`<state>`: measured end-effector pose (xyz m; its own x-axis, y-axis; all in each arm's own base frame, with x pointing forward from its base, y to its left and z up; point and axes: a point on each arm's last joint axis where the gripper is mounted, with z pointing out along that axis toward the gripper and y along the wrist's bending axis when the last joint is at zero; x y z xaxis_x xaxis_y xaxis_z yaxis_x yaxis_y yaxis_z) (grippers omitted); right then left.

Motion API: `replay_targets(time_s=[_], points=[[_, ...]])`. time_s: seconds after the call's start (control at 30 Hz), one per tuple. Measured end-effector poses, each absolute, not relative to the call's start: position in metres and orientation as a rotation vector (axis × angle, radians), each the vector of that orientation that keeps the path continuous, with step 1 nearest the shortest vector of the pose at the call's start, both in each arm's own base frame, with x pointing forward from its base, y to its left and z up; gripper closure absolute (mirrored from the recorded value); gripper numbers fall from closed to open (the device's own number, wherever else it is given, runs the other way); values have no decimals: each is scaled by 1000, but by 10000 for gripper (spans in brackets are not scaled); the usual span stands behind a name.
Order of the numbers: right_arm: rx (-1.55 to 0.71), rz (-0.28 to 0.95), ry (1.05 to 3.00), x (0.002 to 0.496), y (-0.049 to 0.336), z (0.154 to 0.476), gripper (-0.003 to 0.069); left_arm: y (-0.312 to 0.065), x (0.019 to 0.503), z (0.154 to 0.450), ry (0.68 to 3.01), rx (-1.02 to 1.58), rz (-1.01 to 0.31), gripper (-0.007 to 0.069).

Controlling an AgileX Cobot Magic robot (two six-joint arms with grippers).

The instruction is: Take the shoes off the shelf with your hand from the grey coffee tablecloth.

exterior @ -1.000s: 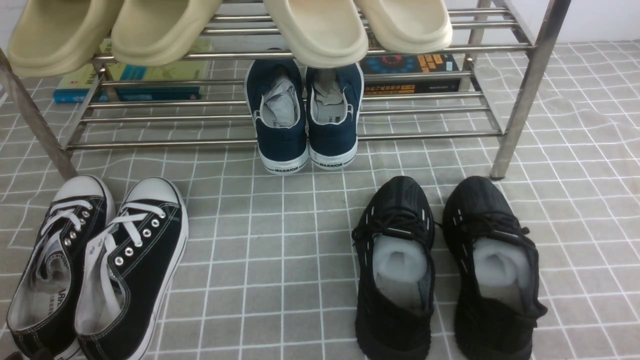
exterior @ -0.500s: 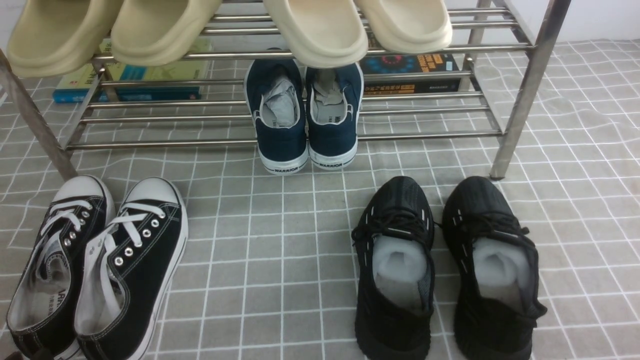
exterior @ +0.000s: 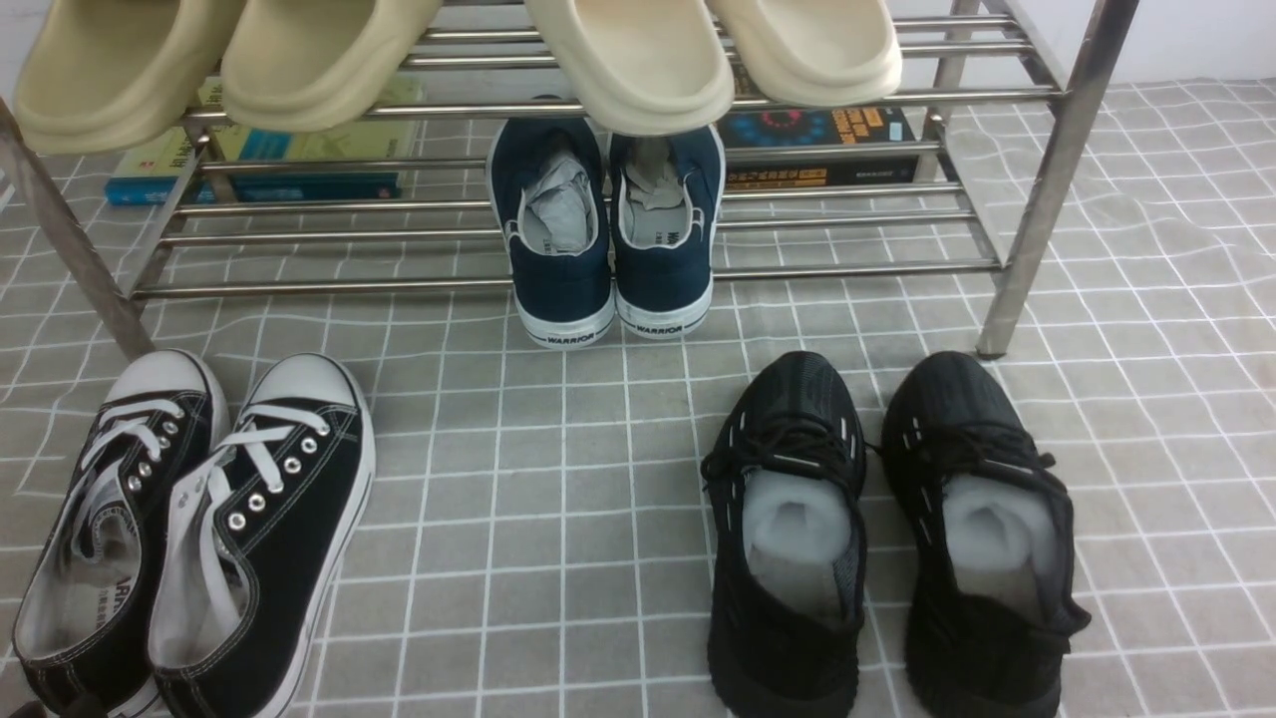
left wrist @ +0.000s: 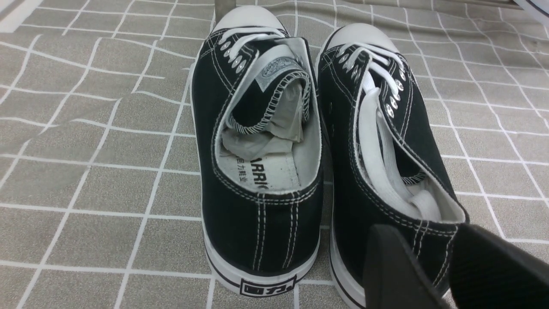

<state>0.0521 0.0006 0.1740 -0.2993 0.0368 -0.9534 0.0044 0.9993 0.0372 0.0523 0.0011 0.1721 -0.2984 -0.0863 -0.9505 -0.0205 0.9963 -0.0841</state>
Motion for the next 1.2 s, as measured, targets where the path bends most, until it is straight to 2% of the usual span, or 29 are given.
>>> replay_targets(time_s=[1.2], points=[[33,34,1875,52,1,174,584,1,52,172,1874,-77,-65,385]])
